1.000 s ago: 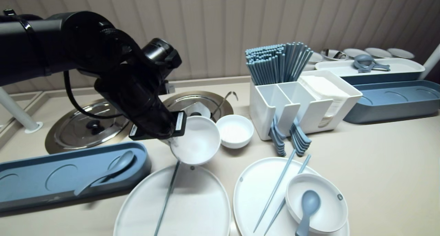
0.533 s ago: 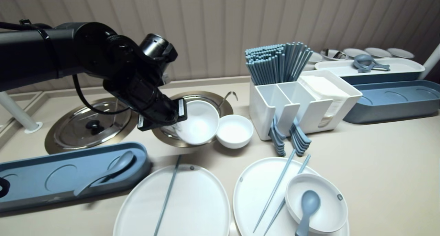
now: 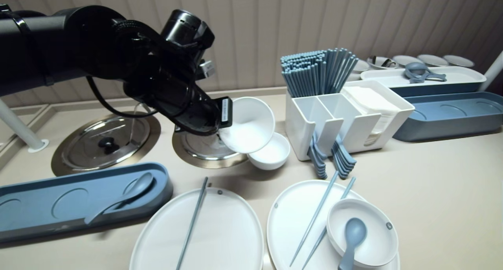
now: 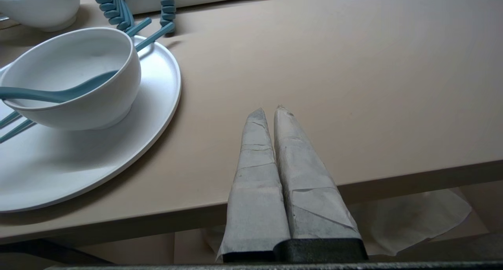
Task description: Put the bowl back from the plate
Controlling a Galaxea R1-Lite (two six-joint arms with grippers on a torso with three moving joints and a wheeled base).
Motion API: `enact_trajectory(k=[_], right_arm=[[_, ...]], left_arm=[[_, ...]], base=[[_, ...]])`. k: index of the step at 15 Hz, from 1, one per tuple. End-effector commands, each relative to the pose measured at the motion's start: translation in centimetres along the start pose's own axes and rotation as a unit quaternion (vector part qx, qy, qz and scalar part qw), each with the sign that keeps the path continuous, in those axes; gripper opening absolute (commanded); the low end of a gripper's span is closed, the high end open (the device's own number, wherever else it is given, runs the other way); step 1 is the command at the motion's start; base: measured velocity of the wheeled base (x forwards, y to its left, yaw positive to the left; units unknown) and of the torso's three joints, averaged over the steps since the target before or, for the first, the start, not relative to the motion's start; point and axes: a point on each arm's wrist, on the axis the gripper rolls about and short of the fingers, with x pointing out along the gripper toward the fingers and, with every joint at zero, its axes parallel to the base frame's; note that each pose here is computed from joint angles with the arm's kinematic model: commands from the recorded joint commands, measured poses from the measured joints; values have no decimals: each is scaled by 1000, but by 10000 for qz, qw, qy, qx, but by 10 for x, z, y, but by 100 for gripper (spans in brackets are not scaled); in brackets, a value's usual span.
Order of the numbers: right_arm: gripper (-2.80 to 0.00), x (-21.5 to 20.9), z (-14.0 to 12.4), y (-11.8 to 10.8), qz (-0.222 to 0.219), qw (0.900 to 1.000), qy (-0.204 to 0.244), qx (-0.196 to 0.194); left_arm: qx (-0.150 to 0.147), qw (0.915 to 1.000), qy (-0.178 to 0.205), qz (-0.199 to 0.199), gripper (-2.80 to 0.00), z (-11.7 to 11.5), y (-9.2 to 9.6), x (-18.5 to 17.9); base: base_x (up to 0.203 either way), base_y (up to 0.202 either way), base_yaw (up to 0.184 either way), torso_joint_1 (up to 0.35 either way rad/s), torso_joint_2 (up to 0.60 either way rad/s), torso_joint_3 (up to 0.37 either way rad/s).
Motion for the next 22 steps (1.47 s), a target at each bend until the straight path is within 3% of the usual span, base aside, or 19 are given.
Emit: enact_trajectory(k=[1, 5, 10, 16, 22], right_arm=[[-280, 0, 0, 0, 1, 10000, -4, -1], [-280, 0, 0, 0, 1, 10000, -4, 6], [-280, 0, 0, 0, -6, 10000, 4, 6], [-280, 0, 0, 0, 1, 10000, -4, 6], [-280, 0, 0, 0, 1, 10000, -4, 6]], left_arm=[[275, 9995, 151, -35, -280, -6, -10, 14], [526, 9981, 30, 319, -280, -11, -22, 58], [322, 9985, -412, 162, -280, -3, -27, 67], [364, 9988, -159, 289, -280, -10, -24, 82], [362, 9988, -173, 283, -280, -10, -24, 86]], base=[[0, 0, 0, 0, 0, 0], [0, 0, 0, 0, 0, 0], [0, 0, 0, 0, 0, 0], [0, 0, 0, 0, 0, 0], [0, 0, 0, 0, 0, 0]])
